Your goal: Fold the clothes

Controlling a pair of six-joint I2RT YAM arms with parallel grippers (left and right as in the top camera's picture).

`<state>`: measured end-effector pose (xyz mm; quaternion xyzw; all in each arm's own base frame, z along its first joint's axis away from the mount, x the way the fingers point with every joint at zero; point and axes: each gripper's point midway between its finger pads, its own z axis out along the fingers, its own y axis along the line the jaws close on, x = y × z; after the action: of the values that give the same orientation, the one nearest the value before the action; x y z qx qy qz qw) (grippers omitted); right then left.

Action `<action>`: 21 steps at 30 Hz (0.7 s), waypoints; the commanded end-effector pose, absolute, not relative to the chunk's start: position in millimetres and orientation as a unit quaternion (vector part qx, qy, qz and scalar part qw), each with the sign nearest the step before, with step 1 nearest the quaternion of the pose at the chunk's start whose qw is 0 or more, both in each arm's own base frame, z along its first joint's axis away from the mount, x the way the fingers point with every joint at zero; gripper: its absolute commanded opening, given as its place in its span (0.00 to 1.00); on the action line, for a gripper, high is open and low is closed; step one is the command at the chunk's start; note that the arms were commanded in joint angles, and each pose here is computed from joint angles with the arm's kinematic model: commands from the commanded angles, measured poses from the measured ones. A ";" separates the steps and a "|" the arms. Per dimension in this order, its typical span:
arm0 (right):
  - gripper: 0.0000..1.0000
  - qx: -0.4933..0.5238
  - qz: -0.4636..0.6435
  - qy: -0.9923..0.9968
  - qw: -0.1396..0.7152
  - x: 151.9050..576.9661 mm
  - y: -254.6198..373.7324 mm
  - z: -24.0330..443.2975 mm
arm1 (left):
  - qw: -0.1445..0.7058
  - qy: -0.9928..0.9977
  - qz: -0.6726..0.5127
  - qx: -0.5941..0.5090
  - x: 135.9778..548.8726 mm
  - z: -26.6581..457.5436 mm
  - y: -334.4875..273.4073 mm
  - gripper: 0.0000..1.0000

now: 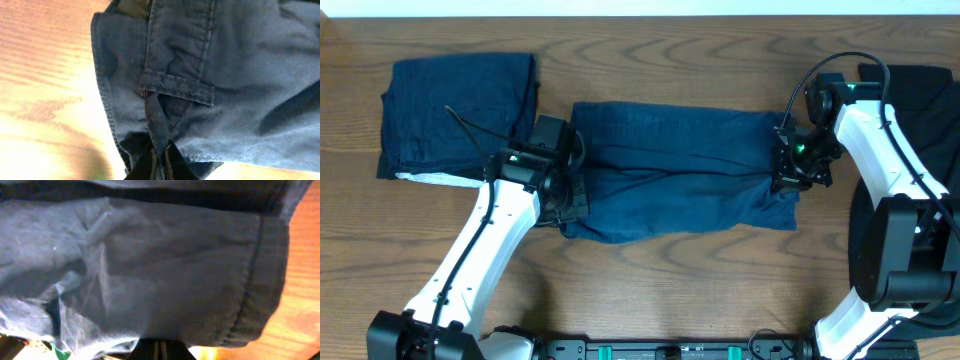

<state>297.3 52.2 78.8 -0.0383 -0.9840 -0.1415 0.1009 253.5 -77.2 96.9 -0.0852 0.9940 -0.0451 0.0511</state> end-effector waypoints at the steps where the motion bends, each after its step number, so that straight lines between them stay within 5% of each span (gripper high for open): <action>1: 0.01 -0.046 -0.139 -0.982 0.118 289.1 52.6 79.6 | 0.040 0.994 -0.021 -0.095 247.8 96.4 -67.8 0.06; 8: 0.01 -0.042 -0.110 -0.981 0.153 268.8 47.7 70.8 | 0.001 0.995 -0.006 -0.099 227.4 92.6 -62.3 0.06; 21: 0.01 -0.097 -0.107 -0.982 0.122 278.5 49.4 38.3 | -0.030 0.994 0.006 -0.106 255.5 25.3 -69.5 0.06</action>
<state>281.5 47.4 44.7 -0.0757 -0.9835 -0.1147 0.1174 260.8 -75.7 48.4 -0.0983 0.9950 -0.0162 0.0007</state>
